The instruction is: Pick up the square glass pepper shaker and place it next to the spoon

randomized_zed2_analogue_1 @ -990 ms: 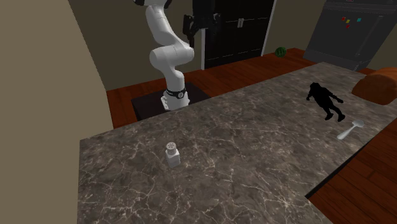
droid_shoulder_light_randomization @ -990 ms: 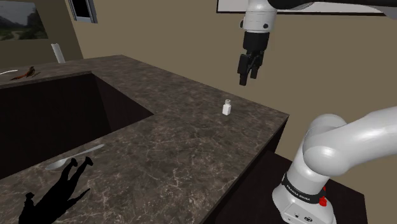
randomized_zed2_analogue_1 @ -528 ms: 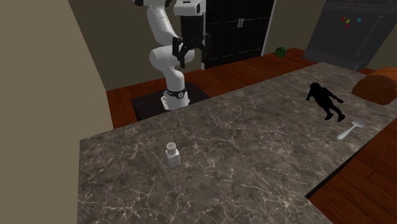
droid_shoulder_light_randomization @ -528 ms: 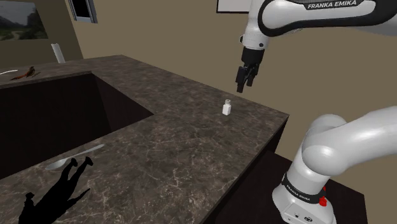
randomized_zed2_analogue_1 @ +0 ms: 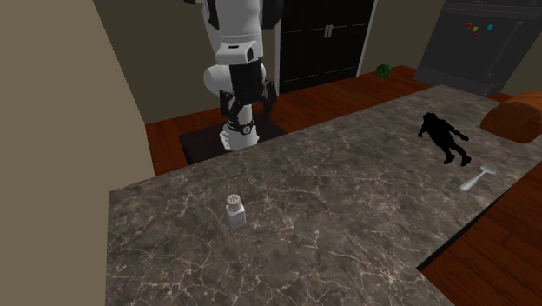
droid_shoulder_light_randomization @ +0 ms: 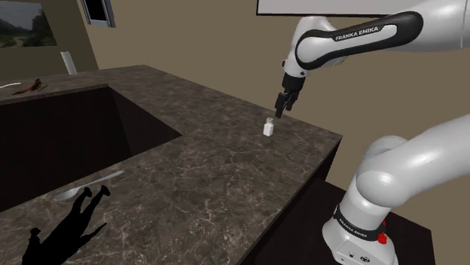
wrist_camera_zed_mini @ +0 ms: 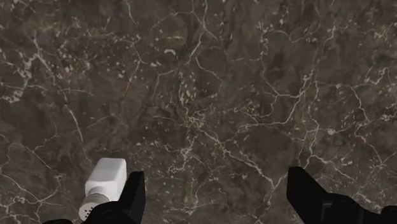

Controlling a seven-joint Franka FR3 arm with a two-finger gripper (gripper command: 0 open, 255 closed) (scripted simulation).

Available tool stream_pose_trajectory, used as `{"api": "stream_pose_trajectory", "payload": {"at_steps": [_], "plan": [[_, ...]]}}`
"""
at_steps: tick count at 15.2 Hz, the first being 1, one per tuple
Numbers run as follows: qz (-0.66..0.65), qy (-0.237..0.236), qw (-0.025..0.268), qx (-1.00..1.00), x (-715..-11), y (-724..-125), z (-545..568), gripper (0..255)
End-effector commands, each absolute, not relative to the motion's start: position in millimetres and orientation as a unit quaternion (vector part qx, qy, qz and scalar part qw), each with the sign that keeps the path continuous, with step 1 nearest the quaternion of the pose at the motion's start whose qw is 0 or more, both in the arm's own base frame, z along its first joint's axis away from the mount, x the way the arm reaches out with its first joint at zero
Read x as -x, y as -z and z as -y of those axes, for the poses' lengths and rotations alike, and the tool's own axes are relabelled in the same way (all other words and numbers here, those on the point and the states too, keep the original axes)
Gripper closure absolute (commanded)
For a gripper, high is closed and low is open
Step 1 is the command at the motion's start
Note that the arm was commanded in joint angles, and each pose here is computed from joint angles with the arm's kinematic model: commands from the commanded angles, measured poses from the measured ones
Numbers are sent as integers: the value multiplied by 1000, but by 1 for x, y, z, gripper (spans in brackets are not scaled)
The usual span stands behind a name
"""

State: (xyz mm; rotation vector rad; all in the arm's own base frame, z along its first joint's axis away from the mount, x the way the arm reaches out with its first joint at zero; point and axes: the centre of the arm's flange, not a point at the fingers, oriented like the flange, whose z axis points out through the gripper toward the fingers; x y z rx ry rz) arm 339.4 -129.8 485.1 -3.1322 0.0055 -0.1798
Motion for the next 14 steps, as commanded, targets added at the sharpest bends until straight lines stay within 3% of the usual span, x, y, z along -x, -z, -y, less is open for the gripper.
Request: {"api": "stream_pose_trajectory", "payload": {"at_steps": [1, 14], "plan": [[-2, 67, 3, 998, -348, -468, 147, 0], [-3, 125, 14, 992, -411, -361, 260, 0]]}}
